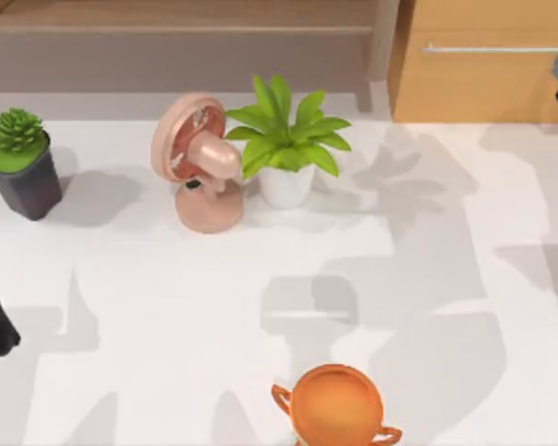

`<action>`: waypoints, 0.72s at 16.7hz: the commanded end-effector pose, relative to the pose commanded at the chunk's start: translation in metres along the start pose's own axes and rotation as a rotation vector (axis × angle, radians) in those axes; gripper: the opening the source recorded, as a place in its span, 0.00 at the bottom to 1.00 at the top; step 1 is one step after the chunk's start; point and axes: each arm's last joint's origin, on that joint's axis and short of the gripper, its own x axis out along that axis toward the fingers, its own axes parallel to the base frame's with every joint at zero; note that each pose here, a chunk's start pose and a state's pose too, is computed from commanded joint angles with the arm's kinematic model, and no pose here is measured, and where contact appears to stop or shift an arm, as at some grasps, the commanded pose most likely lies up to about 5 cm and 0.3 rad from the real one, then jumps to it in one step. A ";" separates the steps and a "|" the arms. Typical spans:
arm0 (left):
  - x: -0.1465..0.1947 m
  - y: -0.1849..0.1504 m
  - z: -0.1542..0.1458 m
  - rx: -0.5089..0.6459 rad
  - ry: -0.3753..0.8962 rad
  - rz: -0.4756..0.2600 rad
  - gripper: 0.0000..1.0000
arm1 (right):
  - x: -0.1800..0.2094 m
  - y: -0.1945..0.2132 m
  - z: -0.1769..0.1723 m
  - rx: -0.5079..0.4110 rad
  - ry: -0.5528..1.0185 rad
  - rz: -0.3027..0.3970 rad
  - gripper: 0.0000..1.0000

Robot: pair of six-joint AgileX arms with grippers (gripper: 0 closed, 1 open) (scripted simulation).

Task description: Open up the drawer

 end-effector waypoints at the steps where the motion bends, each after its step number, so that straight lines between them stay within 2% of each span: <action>1: 0.000 0.000 0.000 0.000 0.000 0.000 1.00 | 0.006 0.018 0.006 -0.092 -0.001 -0.001 1.00; 3: 0.000 0.000 0.000 0.000 0.000 0.000 1.00 | 0.012 0.050 0.018 -0.244 0.001 -0.003 1.00; 6: 0.000 0.000 0.000 0.000 0.000 0.000 1.00 | 0.014 0.087 0.029 -0.395 0.010 0.002 1.00; 8: 0.000 0.000 0.000 0.000 0.000 0.000 1.00 | 0.013 0.100 0.032 -0.445 0.015 0.007 1.00; 12: 0.000 0.000 0.000 0.000 0.000 0.000 1.00 | 0.013 0.103 0.033 -0.453 0.016 0.008 1.00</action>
